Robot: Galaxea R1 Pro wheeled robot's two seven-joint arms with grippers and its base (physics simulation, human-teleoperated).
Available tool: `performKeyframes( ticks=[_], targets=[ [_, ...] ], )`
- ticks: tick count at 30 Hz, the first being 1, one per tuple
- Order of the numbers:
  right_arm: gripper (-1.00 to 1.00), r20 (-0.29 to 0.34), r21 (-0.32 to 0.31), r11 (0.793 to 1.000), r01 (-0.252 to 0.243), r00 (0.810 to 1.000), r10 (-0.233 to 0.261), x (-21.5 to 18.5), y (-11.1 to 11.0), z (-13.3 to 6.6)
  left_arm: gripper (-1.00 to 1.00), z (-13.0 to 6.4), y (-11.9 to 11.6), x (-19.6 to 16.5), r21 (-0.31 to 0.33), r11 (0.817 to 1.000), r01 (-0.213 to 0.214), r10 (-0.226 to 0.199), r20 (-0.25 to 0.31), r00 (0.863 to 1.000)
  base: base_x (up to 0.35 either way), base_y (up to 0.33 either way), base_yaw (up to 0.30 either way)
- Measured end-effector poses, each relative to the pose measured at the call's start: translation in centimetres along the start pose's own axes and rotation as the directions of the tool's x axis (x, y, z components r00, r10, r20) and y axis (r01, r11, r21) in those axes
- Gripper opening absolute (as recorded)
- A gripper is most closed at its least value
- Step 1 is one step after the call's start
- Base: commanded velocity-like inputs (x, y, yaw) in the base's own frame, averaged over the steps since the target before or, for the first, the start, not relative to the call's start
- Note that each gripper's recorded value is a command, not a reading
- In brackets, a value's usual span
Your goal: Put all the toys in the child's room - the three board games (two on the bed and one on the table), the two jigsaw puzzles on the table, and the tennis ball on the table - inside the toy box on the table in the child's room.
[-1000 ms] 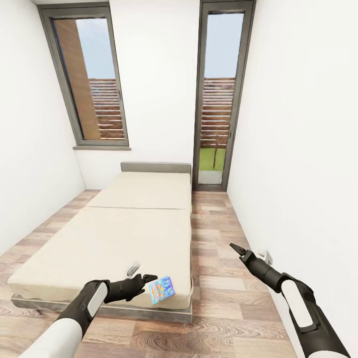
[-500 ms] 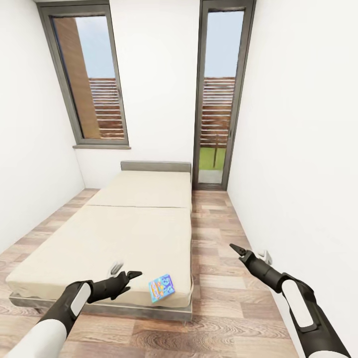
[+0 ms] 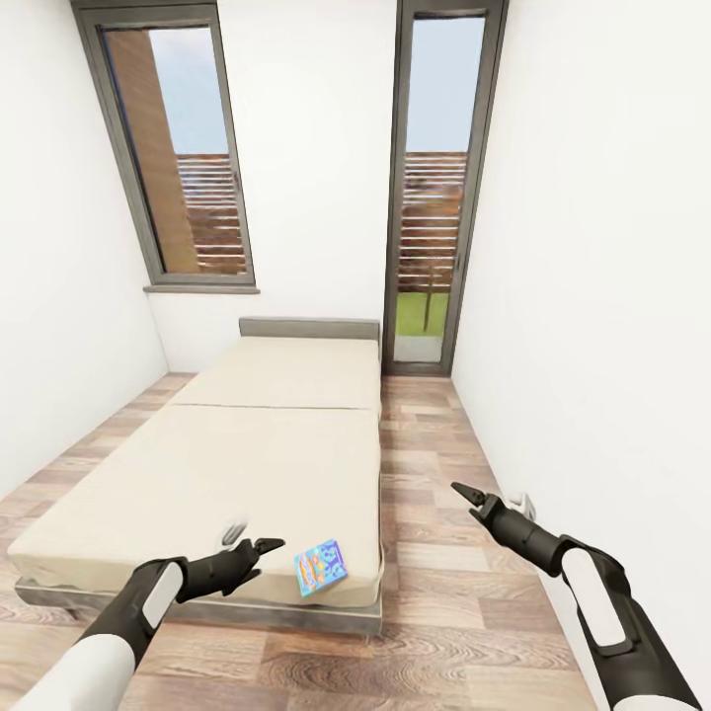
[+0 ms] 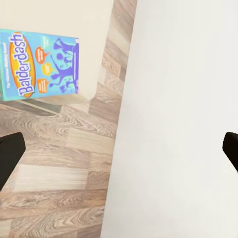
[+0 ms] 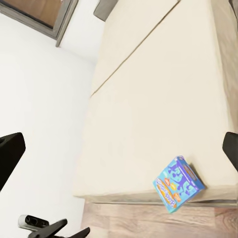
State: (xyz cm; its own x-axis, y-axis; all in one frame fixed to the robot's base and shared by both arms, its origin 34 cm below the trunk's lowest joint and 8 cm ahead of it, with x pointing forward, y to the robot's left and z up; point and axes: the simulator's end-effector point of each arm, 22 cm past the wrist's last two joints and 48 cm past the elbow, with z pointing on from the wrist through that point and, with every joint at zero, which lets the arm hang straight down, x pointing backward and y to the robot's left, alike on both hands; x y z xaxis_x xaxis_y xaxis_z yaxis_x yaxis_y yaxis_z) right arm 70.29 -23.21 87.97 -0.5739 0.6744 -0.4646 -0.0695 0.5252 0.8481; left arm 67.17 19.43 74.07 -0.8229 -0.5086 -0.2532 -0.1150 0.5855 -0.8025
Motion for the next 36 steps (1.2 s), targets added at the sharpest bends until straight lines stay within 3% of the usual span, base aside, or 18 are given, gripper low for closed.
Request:
performKeyframes(
  ticks=[8, 31, 36],
  targets=[
    [1.0, 0.013, -0.016, 1.0, 0.024, 1.0, -0.024, -0.1, -0.3, 0.1, 1.0, 1.3, 0.4, 0.9, 0.009, 1.0, 0.0, 0.0, -0.004, 1.0, 0.0, 0.0, 0.0],
    [1.0, 0.012, -0.021, 1.0, 0.023, 1.0, -0.023, 1.8, -3.4, 0.9, 1.0, 2.8, 3.8, 1.5, 0.016, 1.0, 0.005, -0.006, 0.002, 1.0, 0.0, 0.0, 0.0],
    [1.0, 0.012, -0.053, 0.998, 0.023, 1.0, -0.023, 2.0, -3.6, 0.8, 1.0, 3.2, 4.5, 1.7, 0.016, 1.0, 0.006, -0.006, 0.002, 1.0, 0.0, 0.0, 0.0]
  ],
)
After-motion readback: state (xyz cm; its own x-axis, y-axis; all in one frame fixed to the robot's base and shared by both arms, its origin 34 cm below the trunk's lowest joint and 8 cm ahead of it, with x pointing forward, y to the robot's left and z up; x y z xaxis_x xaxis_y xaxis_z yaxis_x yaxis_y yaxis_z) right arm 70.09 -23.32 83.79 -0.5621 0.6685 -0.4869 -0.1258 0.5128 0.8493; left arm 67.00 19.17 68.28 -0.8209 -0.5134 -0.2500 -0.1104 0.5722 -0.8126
